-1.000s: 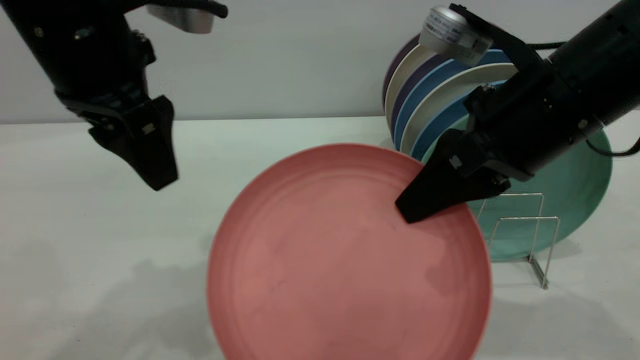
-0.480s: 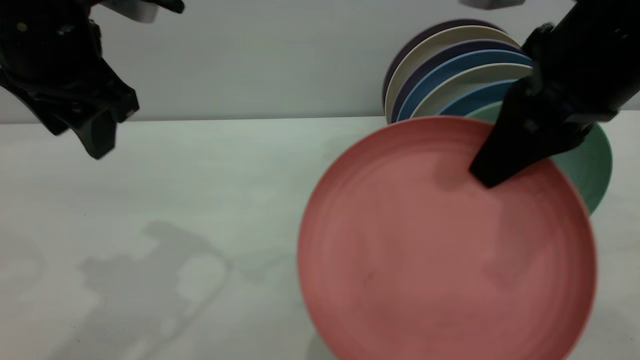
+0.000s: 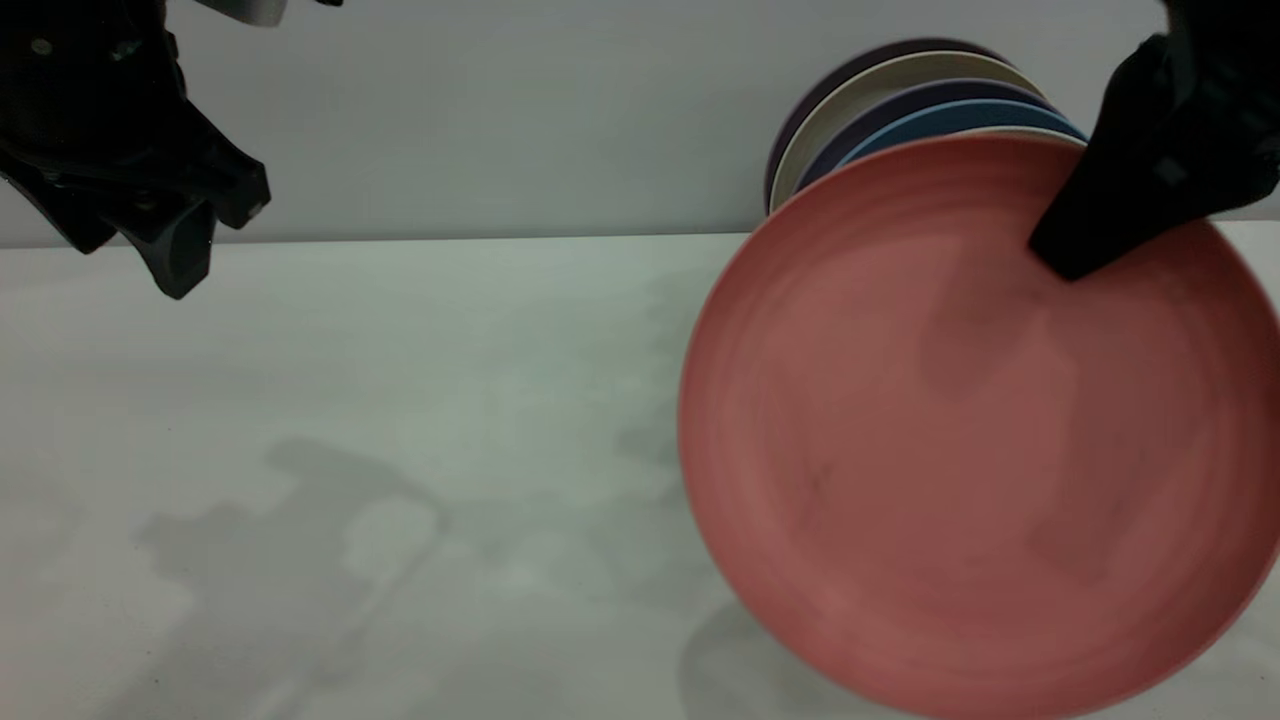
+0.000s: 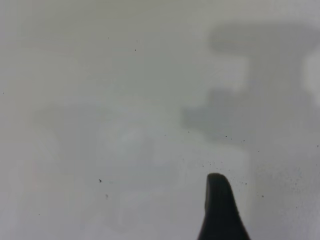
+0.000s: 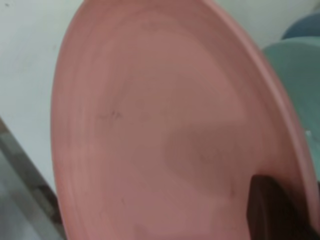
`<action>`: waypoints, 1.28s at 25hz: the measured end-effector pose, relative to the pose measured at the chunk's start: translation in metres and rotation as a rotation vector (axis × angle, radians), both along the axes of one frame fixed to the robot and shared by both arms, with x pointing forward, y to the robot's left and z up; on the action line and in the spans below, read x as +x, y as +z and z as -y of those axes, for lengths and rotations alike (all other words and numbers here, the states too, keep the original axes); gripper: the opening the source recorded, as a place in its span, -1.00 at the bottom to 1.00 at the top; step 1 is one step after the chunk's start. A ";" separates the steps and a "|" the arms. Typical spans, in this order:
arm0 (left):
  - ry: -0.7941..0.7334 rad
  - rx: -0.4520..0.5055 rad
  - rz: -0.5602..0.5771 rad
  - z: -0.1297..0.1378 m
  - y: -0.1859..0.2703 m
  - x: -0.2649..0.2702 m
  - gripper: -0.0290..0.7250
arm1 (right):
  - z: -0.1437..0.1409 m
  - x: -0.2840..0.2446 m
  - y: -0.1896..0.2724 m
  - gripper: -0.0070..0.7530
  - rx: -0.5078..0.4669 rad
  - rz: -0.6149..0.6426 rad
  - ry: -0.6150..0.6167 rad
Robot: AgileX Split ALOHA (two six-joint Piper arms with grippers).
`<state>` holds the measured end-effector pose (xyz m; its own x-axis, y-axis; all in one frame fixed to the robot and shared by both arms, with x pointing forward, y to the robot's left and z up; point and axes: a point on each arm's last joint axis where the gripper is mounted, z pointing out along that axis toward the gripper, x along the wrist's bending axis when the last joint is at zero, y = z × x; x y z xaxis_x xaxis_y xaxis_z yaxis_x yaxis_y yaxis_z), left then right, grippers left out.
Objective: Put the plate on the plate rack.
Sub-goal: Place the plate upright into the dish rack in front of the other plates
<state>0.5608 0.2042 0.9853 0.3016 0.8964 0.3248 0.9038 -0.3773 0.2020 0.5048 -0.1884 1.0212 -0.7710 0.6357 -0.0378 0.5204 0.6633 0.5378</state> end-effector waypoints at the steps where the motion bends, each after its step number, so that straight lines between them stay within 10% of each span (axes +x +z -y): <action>1: 0.001 0.000 0.000 0.000 0.000 0.000 0.45 | 0.001 0.000 0.002 -0.85 -0.008 0.011 0.004; 32: -0.153 -0.203 -0.064 0.021 -0.004 -0.004 -0.29 | -0.008 -0.012 0.032 -0.85 -0.430 0.407 0.205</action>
